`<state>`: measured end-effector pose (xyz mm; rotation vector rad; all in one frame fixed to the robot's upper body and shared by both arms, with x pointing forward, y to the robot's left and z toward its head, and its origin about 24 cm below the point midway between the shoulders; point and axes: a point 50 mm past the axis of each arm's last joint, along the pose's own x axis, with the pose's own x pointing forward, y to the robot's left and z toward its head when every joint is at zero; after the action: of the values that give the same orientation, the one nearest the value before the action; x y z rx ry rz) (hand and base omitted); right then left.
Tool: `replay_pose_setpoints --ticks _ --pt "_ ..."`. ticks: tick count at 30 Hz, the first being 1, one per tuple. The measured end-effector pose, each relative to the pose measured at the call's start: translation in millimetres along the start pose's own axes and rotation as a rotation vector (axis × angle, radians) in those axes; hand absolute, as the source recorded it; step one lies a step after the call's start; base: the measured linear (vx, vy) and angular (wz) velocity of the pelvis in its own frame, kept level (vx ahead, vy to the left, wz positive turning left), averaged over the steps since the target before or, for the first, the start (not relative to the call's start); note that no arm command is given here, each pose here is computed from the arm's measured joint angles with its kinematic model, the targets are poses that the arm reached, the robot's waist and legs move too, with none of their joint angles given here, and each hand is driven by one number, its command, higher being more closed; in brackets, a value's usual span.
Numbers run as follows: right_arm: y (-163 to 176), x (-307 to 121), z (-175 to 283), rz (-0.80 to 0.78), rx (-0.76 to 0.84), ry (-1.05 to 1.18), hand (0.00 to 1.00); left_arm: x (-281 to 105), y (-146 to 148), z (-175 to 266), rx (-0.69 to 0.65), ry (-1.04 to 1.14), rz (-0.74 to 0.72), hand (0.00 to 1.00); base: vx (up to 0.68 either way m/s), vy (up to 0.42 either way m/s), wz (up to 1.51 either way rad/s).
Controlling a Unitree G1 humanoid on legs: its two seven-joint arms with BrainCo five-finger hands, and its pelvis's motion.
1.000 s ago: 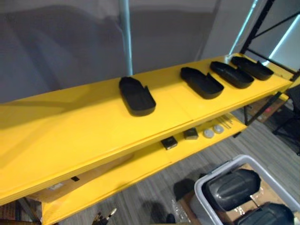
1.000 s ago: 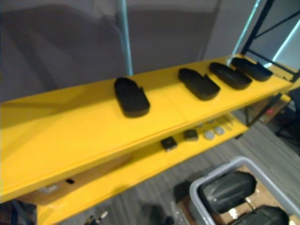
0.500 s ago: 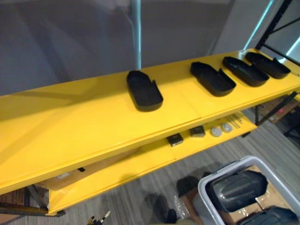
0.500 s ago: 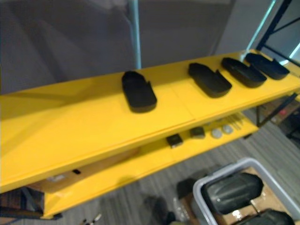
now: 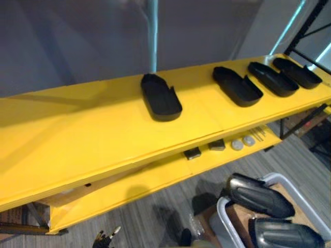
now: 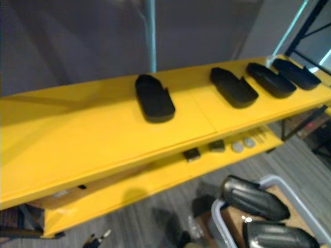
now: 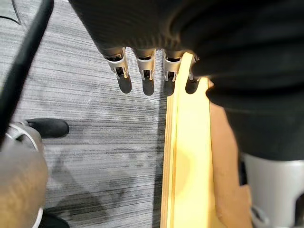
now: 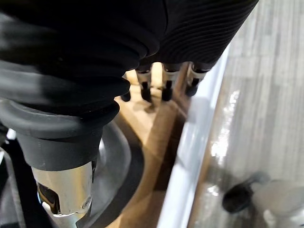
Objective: Walk over and take plastic housings, then place them on the shelf
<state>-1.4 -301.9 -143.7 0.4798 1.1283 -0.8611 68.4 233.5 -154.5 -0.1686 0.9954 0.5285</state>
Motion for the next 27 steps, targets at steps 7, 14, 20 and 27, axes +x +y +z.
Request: replay_pose_setpoints --ticks 7,14,20,27 --pt "-9 1 13 -0.26 0.165 0.005 0.0 -2 4 -9 0.001 0.032 0.012 0.0 -0.04 -0.02 0.05" --pt "-32 -62 147 -0.696 0.3 -0.603 0.0 -4 15 -8 -0.035 0.014 0.061 0.0 0.01 -0.001 -0.09" --pt "-30 -153 217 -0.836 0.388 -1.094 0.0 -1 11 9 -0.052 -0.038 0.06 0.0 0.01 0.004 -0.14" --pt "42 -234 249 -0.442 0.291 -1.618 0.0 0 -3 8 -0.033 -0.014 0.027 0.0 0.0 0.01 -0.1"
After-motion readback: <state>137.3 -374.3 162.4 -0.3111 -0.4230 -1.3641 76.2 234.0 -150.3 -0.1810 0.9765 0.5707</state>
